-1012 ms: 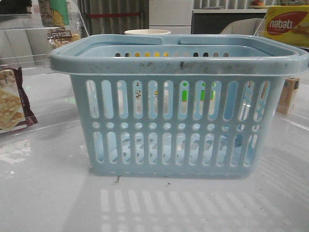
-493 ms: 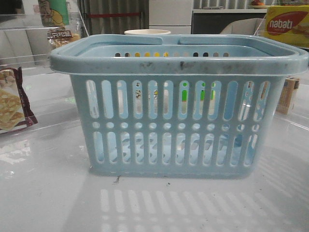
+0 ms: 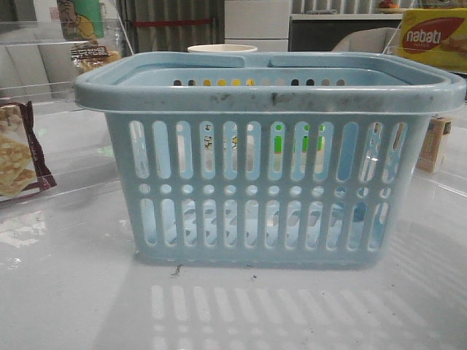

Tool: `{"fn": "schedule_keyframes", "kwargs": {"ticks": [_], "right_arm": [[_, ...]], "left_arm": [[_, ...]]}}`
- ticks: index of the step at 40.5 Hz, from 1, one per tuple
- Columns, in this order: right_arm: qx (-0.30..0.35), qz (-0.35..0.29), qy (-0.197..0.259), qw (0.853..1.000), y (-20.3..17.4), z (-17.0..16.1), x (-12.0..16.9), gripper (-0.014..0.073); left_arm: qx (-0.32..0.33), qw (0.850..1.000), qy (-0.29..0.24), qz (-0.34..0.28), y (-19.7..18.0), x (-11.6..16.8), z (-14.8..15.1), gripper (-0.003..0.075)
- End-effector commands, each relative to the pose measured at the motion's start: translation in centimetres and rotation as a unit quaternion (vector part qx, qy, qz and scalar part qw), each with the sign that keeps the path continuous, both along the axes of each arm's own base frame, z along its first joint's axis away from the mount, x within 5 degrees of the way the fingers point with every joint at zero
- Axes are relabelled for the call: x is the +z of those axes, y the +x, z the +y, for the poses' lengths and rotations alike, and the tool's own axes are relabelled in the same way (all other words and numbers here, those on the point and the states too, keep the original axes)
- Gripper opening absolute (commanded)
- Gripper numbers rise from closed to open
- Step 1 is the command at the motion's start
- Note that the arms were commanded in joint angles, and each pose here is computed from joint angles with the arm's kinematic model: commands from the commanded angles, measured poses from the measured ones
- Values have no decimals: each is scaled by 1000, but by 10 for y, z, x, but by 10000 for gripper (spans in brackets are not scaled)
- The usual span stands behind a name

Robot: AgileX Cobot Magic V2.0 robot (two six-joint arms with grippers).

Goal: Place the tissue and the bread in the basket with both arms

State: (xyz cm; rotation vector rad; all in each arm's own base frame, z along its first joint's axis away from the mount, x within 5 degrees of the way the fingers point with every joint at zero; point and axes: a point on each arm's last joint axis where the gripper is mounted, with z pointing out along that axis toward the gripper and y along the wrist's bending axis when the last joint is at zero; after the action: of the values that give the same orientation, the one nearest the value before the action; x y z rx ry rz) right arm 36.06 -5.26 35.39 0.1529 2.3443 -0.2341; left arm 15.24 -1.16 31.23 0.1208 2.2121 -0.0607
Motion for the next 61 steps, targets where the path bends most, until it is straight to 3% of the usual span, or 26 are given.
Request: {"fn": "schedule_keyframes", "kwargs": {"ticks": [1, 8, 14, 24, 26, 29, 32, 36, 49, 61], "right_arm": [[36, -103, -7, 994, -29, 25, 62, 184], [109, -148, 9, 983, -61, 73, 93, 183], [184, -141, 26, 972, -76, 117, 96, 183], [293, -79, 36, 952, -80, 188, 55, 193], [302, -67, 41, 950, -78, 197, 45, 230], [306, -46, 45, 950, -71, 204, 30, 363], [306, -35, 43, 950, -64, 208, 21, 484], [307, -38, 43, 950, -61, 209, 18, 563], [307, -98, 55, 945, -111, 182, 57, 559], [309, -154, 60, 937, -188, 139, 57, 559]], "left_arm": [[4, 999, -7, -50, 4, 15, 0, 400], [4, 999, -7, -50, 4, 15, 0, 400], [4, 999, -7, -50, 4, 15, 0, 400], [4, 999, -7, -50, 4, 15, 0, 400], [4, 999, -7, -49, 4, 15, 0, 400], [4, 999, -7, -49, 4, 15, 0, 400], [4, 999, -7, -49, 4, 15, 0, 400], [4, 999, -7, -49, 4, 15, 0, 400], [4, 999, -7, -49, 4, 15, 0, 400], [5, 998, -9, -54, 5, 16, 0, 400]]}}
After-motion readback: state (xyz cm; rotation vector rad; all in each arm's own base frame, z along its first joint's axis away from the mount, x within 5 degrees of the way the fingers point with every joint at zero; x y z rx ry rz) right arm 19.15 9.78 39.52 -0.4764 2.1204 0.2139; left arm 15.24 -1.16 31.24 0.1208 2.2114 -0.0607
